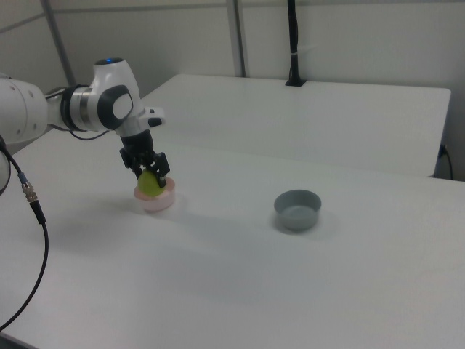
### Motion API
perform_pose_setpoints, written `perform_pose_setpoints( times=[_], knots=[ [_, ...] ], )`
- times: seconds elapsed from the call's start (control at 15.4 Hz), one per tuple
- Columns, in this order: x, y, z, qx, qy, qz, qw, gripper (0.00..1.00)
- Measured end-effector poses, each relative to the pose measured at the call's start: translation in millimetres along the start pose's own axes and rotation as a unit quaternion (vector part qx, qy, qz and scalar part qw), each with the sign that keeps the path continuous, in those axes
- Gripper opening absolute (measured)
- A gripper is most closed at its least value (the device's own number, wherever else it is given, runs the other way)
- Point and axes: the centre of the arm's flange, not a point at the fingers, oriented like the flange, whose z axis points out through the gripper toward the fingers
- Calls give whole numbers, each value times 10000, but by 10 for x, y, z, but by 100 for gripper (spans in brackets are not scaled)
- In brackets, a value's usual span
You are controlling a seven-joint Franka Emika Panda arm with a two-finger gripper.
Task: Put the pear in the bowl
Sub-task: 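Lower the pear into the pink bowl and open the gripper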
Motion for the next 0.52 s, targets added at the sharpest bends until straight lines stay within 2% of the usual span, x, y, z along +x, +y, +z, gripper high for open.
perform_pose_setpoints(
  times=[0.39,0.52],
  knots=[
    [8,-84,306,-41,-94,-56,9999,88],
    [22,-89,274,-32,-61,-58,10000,99]
  ],
)
